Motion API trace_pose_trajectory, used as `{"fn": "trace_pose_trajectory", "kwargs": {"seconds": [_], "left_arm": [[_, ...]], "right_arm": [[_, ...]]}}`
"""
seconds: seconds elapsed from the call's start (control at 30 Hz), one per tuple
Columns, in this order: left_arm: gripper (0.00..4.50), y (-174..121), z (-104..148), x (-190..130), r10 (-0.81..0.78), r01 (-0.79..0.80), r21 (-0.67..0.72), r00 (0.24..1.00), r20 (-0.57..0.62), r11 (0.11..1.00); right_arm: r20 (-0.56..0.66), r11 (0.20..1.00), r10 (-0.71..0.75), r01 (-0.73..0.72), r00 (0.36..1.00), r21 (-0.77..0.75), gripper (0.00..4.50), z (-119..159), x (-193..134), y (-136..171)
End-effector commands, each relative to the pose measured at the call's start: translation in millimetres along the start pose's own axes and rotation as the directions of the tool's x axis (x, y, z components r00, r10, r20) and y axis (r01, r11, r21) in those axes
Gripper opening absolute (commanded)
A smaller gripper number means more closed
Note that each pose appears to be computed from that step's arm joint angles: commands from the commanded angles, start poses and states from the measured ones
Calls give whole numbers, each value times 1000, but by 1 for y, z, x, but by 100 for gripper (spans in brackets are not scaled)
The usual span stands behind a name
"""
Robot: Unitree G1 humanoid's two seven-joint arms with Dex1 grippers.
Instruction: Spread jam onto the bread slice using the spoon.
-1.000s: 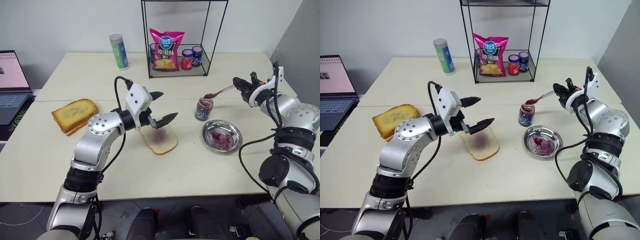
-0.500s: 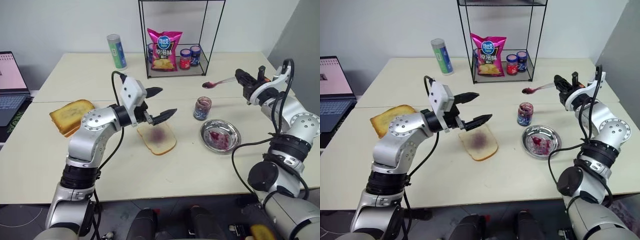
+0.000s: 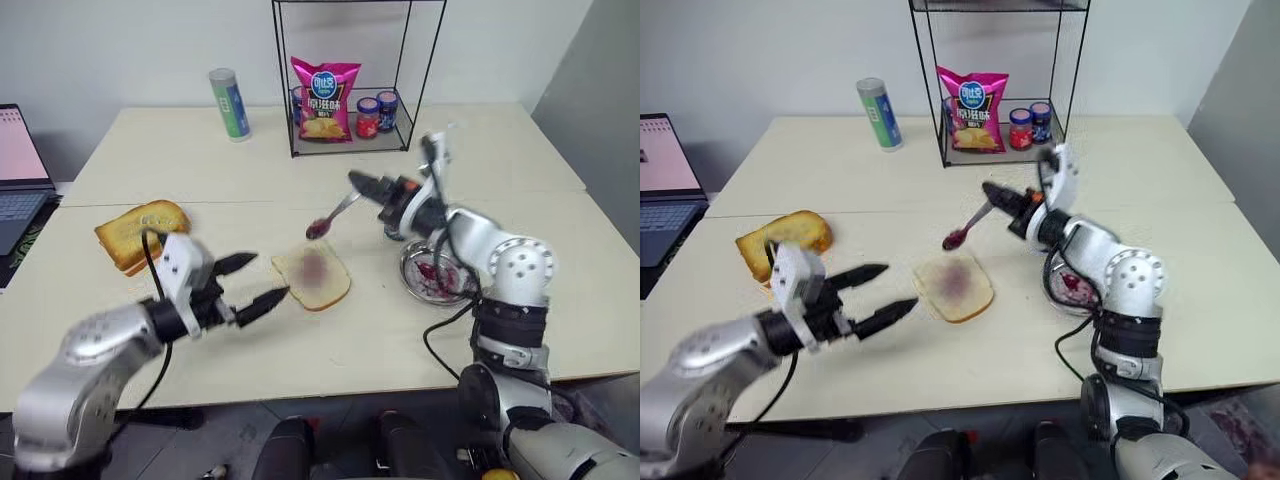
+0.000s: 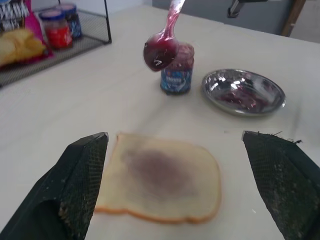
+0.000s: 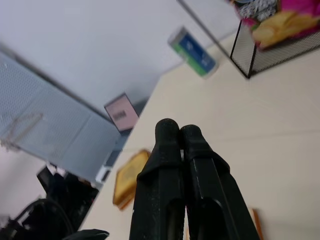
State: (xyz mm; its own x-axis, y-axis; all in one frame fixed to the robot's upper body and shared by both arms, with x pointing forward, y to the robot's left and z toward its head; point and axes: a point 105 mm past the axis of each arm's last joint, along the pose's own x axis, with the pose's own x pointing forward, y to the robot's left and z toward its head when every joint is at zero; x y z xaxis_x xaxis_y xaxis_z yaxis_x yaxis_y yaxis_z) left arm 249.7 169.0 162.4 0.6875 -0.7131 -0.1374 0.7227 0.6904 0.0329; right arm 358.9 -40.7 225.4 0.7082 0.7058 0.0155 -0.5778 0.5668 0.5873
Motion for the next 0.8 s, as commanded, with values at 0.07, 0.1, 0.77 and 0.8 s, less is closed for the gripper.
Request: {"fn": "trace_pose_trajectory", "kwargs": {"seconds": [0.07, 0.1, 0.77, 0.8], "left_arm": [[450, -12, 4, -12, 70, -69, -11, 996, 52, 998], [450, -11, 3, -15, 104, -103, -28, 993, 63, 994], [450, -19, -6, -16, 124, -123, -38, 992, 35, 992], [450, -17, -5, -14, 124, -123, -36, 991, 42, 992]], "right_arm": [[12, 976, 85, -81, 996, -202, 3, -4, 6, 23], [6, 969, 88, -84, 996, -233, 3, -8, 8, 24], [-10, 847, 142, -126, 990, -516, 3, -30, 14, 24], [-8, 848, 141, -124, 990, -516, 3, -29, 14, 24]]}}
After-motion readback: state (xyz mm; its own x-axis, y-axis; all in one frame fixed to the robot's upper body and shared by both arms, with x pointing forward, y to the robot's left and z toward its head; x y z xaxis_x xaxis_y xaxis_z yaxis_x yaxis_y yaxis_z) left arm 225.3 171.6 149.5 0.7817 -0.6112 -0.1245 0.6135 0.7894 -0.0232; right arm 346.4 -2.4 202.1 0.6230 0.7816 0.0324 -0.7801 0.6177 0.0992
